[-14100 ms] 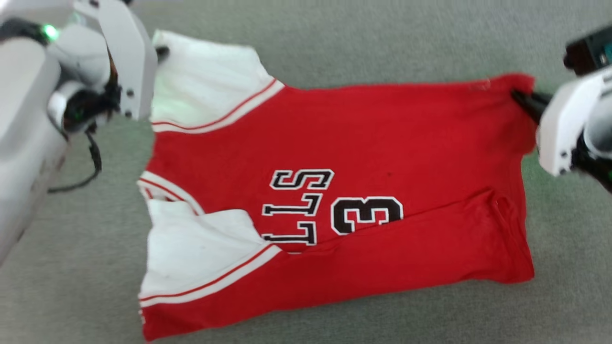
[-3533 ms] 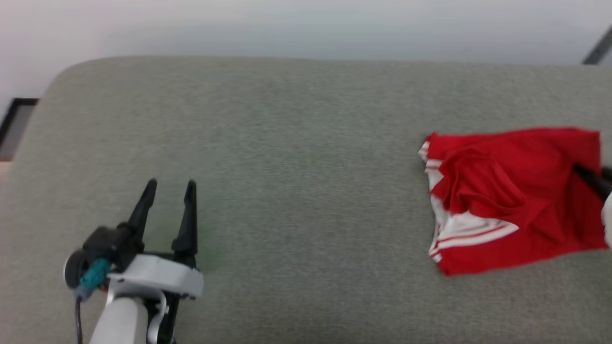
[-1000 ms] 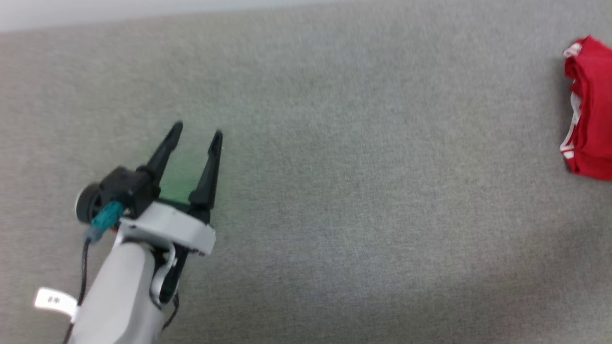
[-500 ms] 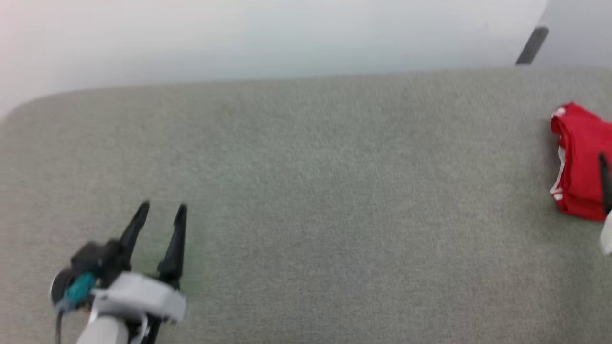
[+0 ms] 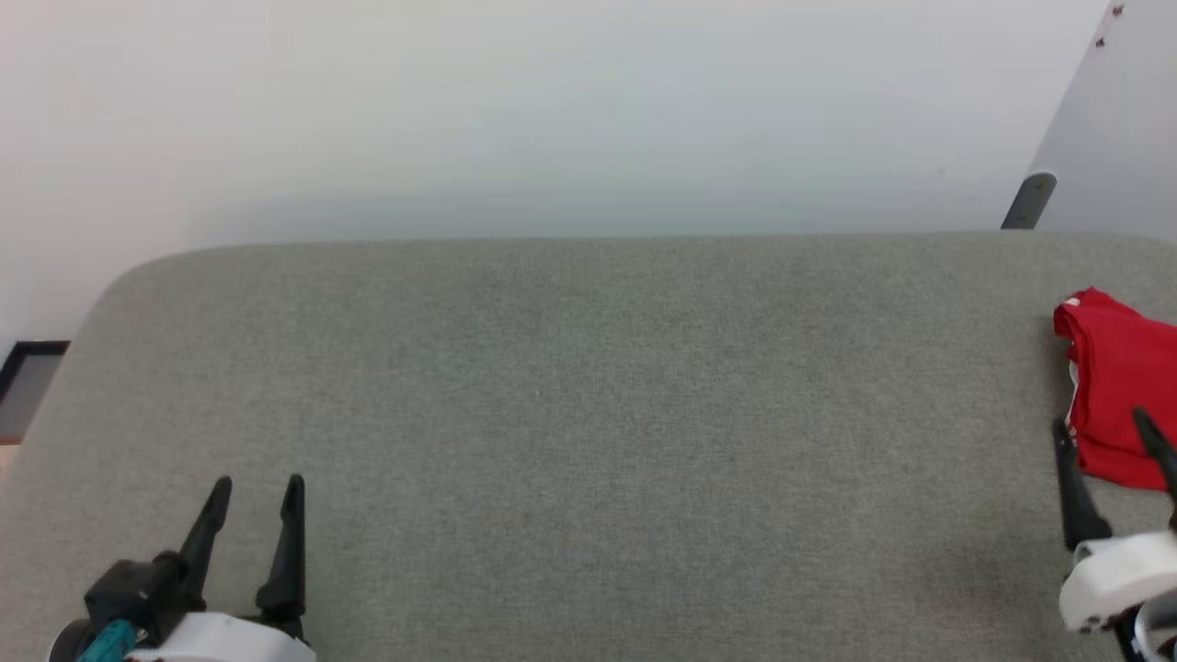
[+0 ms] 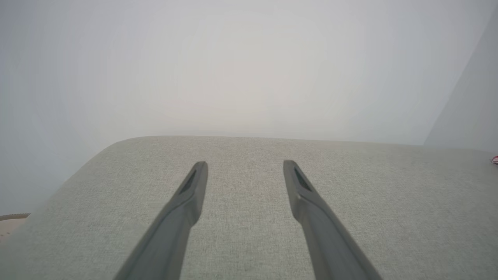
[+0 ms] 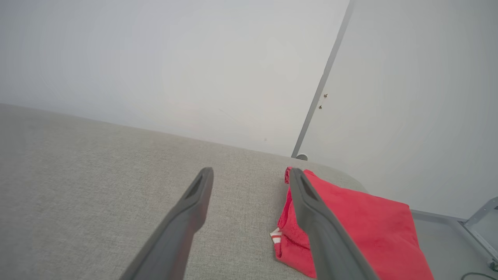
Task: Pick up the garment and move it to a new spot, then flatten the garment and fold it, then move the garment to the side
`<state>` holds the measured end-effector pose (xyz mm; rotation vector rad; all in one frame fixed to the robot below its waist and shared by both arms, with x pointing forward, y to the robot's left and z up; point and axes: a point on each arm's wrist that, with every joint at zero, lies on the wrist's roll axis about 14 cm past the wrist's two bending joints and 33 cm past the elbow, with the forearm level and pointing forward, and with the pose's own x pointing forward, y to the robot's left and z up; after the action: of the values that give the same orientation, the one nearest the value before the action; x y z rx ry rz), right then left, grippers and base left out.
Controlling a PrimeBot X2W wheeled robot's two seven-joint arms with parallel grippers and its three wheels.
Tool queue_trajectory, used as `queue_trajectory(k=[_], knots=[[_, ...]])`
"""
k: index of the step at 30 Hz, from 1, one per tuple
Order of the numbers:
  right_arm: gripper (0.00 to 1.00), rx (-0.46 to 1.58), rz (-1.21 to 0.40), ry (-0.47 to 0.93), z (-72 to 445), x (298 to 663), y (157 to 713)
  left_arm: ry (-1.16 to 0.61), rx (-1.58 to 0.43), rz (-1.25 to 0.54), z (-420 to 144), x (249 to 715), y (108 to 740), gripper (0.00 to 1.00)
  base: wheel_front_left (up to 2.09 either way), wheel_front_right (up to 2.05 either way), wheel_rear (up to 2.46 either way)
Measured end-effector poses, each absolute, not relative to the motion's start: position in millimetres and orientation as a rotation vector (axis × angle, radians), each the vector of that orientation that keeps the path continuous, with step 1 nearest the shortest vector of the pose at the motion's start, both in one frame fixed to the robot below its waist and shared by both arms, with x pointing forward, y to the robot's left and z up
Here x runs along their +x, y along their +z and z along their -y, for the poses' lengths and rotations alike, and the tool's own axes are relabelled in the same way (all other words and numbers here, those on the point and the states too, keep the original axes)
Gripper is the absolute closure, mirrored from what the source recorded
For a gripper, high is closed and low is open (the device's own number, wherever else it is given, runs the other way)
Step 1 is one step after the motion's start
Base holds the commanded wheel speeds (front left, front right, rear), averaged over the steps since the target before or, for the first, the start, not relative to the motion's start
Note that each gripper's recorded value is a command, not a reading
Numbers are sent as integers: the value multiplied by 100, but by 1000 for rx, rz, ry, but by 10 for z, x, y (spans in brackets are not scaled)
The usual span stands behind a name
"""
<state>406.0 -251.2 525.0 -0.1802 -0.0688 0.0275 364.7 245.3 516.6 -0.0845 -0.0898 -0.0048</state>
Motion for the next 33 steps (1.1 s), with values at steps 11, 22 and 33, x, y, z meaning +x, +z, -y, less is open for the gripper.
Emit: queue_trajectory(k=[11, 22, 33], knots=[[0, -144, 112, 57, 2224, 3774, 5262, 41, -72, 114, -2571, 3474, 5215, 0, 0, 0, 0], [0, -106, 116, 38, 2231, 3676, 5247, 83, -81, 124, -2654, 3373, 5217, 0, 0, 0, 0], [100, -25, 22, 16, 2232, 3610, 4971, 123, -167, 66, -2657, 3311, 5018, 100, 0, 0, 0]])
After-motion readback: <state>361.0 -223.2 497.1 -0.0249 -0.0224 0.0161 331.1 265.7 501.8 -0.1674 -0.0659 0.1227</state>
